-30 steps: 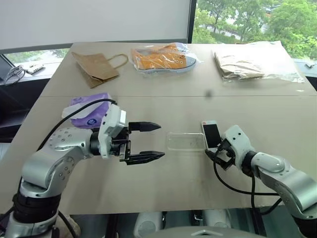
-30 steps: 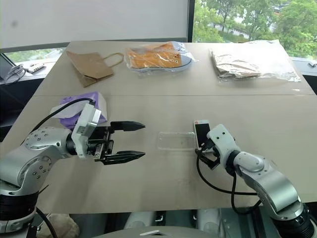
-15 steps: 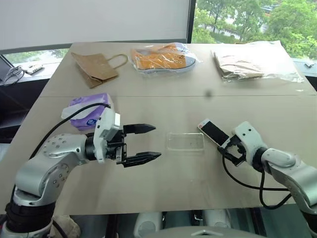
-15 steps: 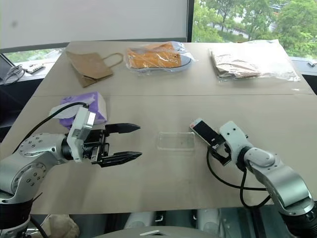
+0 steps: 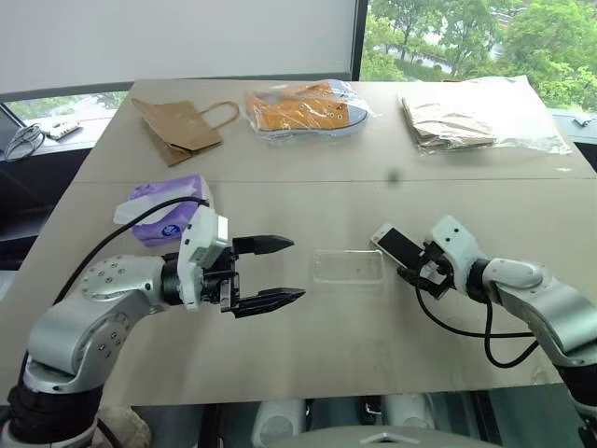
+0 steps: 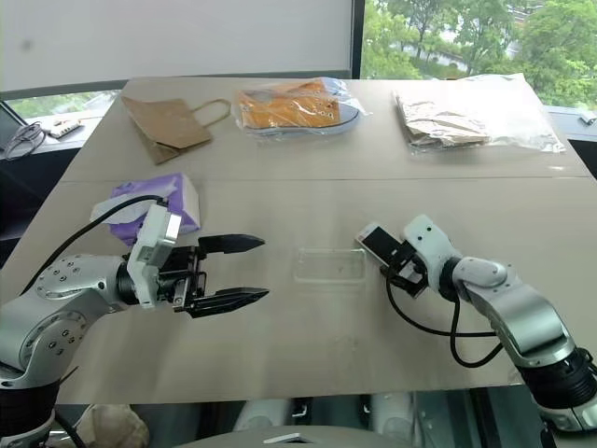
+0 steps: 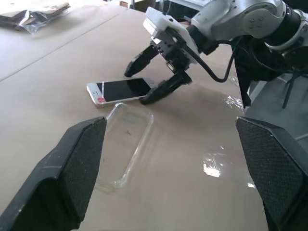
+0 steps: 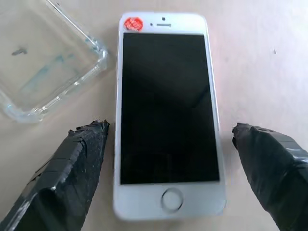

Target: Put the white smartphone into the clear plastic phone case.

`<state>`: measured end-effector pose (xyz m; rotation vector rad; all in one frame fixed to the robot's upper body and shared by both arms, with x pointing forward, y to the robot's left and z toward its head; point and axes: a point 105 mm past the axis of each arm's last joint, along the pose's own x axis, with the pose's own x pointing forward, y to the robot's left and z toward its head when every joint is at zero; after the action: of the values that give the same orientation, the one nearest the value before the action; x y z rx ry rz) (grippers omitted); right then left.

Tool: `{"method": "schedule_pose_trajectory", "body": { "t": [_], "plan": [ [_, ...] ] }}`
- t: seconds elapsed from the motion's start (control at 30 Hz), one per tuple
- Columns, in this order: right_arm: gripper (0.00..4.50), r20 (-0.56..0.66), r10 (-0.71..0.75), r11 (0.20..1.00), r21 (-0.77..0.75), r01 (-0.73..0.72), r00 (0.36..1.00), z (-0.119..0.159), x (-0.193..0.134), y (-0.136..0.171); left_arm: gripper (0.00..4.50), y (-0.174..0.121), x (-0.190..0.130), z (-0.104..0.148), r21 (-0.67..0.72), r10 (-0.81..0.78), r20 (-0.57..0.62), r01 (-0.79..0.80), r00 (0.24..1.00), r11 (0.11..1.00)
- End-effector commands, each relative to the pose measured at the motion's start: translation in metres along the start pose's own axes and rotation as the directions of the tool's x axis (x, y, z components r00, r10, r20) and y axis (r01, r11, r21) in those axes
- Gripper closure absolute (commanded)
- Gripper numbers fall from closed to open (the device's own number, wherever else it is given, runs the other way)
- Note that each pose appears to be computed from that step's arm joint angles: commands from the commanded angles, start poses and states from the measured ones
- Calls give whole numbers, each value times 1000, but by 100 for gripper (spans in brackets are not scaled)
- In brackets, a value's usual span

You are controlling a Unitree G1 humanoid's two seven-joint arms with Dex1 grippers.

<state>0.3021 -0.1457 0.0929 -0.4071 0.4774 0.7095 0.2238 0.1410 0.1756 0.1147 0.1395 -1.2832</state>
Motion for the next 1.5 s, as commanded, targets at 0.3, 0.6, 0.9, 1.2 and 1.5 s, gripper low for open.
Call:
{"method": "schedule_pose_trajectory", "body": {
  "t": [0.3, 0.6, 0.9, 1.2, 1.5],
  "plan": [
    [124, -103, 132, 985, 129, -118, 986, -14, 14, 2, 0, -12, -6, 6, 31, 19, 32, -20, 999, 999],
    [158, -21, 119, 993, 4, -119, 993, 5, 3, -8, 0, -2, -14, 1, 55, 138, 50, -140, 989, 989],
    [158, 135, 368, 903, -286, -320, 920, 69, -16, 29, 0, -1, -24, -23, -31, 152, 38, -151, 988, 988],
    [158, -69, 482, 729, -521, -444, 874, 71, 3, 50, 0, -1, -26, -28, -36, 130, 42, -129, 991, 991],
    [158, -185, 484, 665, -557, -497, 855, 62, 15, 47, 0, -8, -23, -30, -43, 141, 45, -139, 989, 989]
  ]
}}
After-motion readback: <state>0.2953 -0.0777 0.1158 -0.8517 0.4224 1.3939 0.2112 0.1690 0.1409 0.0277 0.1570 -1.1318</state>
